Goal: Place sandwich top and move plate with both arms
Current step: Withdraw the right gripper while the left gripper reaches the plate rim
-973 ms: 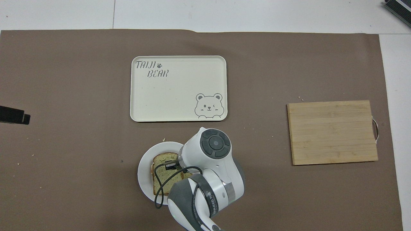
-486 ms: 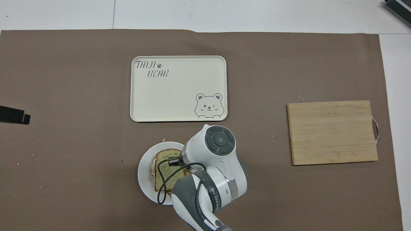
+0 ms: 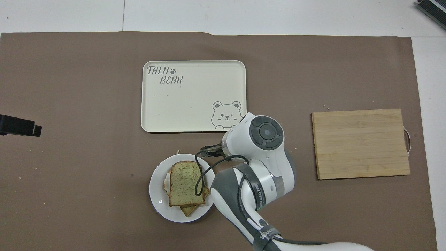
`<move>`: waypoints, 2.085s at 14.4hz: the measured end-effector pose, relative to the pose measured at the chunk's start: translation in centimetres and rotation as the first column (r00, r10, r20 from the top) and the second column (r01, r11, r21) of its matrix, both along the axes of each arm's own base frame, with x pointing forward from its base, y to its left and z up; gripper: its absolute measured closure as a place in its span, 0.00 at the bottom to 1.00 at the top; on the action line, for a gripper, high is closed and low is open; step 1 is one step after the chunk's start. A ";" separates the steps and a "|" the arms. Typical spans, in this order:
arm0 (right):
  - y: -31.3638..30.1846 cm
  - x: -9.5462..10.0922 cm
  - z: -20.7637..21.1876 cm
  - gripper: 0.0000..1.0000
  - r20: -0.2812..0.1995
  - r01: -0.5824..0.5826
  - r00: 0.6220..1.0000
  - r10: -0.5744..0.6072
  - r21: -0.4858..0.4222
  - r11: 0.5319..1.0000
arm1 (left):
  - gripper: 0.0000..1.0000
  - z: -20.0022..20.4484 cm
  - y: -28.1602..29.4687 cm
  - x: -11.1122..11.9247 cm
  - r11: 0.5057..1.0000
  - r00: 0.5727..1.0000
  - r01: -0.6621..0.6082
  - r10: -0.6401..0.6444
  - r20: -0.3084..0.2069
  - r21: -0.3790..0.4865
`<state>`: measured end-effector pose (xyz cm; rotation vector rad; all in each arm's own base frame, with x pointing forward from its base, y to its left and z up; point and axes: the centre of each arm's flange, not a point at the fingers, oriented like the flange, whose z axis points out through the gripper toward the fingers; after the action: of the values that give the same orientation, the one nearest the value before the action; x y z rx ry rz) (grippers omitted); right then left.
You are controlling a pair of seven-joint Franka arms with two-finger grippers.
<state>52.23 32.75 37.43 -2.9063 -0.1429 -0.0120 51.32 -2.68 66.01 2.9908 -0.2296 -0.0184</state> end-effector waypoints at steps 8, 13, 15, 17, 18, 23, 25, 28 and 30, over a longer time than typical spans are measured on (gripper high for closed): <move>-12.0 3.2 8.6 0.00 -0.022 0.022 0.999 -0.025 -0.136 0.990 | 0.00 -8.2 0.0 -2.5 0.984 0.998 0.029 -0.038 -0.047 -0.177; -19.0 2.9 12.3 0.00 -0.087 0.074 0.992 -0.090 -0.171 0.983 | 0.00 -16.4 0.7 -5.3 0.969 0.996 0.013 -0.033 -0.078 -0.247; -21.9 2.3 13.4 0.00 -0.120 0.109 0.984 -0.132 -0.176 0.978 | 0.00 -18.5 0.4 -6.6 0.969 0.995 0.010 -0.035 -0.098 -0.246; -24.8 1.9 14.3 0.00 -0.139 0.131 0.978 -0.158 -0.183 0.974 | 0.00 -21.1 -1.0 -7.4 0.961 0.994 -0.005 -0.025 -0.103 -0.278; -26.2 1.8 14.6 0.00 -0.138 0.127 0.978 -0.156 -0.200 0.971 | 0.00 -22.5 -1.9 -7.8 0.950 0.996 -0.027 -0.003 -0.094 -0.311; -31.8 1.1 16.2 0.00 -0.130 0.115 0.980 -0.149 -0.236 0.965 | 0.02 -29.5 -5.2 -10.8 0.899 0.998 -0.047 0.025 -0.056 -0.436; -33.1 0.9 17.2 0.00 -0.124 0.127 0.979 -0.159 -0.232 0.964 | 0.05 -32.1 -5.1 -12.4 0.870 0.998 -0.046 0.022 -0.055 -0.490; -33.9 0.8 19.4 0.00 -0.098 0.144 0.981 -0.170 -0.232 0.962 | 0.08 -34.0 -5.0 -13.8 0.838 0.998 -0.049 0.024 -0.054 -0.543; -34.2 0.8 21.0 0.00 -0.077 0.152 0.982 -0.174 -0.233 0.961 | 0.09 -34.9 -5.1 -14.2 0.823 0.998 -0.049 0.022 -0.055 -0.567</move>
<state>53.00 -1.42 58.43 -3.1295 0.1214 0.1259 37.09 -7.76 31.09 2.3897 -0.1399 -0.0116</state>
